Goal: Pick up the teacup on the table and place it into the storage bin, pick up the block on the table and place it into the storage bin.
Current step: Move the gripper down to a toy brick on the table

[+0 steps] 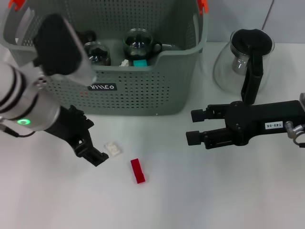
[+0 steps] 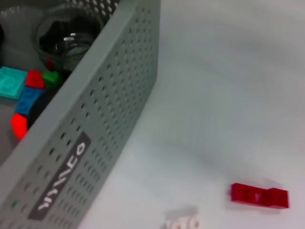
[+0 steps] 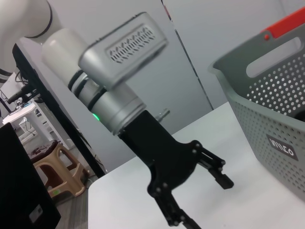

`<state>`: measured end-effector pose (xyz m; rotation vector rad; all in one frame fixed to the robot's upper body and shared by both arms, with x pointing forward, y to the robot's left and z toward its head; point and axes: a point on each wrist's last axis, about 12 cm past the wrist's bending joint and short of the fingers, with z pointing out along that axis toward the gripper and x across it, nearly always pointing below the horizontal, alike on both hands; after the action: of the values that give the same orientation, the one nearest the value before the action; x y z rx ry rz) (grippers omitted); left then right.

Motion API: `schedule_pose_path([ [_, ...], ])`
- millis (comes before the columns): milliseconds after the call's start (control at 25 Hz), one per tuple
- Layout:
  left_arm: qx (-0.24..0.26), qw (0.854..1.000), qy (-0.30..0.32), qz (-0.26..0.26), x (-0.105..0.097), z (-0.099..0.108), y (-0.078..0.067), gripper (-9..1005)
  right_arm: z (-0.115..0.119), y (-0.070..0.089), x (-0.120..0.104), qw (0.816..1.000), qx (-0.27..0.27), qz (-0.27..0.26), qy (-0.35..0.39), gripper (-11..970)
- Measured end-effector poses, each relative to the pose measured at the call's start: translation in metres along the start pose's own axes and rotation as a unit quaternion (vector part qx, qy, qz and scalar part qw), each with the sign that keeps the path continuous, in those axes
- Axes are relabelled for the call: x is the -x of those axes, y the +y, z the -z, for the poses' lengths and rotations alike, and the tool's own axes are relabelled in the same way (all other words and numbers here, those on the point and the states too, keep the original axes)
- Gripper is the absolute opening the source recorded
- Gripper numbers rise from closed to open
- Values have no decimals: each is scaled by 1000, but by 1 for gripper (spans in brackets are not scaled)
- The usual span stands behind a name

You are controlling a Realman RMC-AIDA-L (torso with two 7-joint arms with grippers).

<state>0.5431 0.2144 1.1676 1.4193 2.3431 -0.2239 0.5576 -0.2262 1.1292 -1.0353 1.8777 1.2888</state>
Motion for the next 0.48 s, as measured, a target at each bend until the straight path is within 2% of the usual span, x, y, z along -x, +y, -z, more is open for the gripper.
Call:
schedule_pose_path([
  [240, -9, 999, 42, 0, 16, -19, -1, 948, 2, 0, -2, 1000, -2, -2, 1, 896],
  [480, -1, 999, 48, -10, 23, -28, -1, 948, 3, 0, -3, 1000, -2, -4, 1, 896],
])
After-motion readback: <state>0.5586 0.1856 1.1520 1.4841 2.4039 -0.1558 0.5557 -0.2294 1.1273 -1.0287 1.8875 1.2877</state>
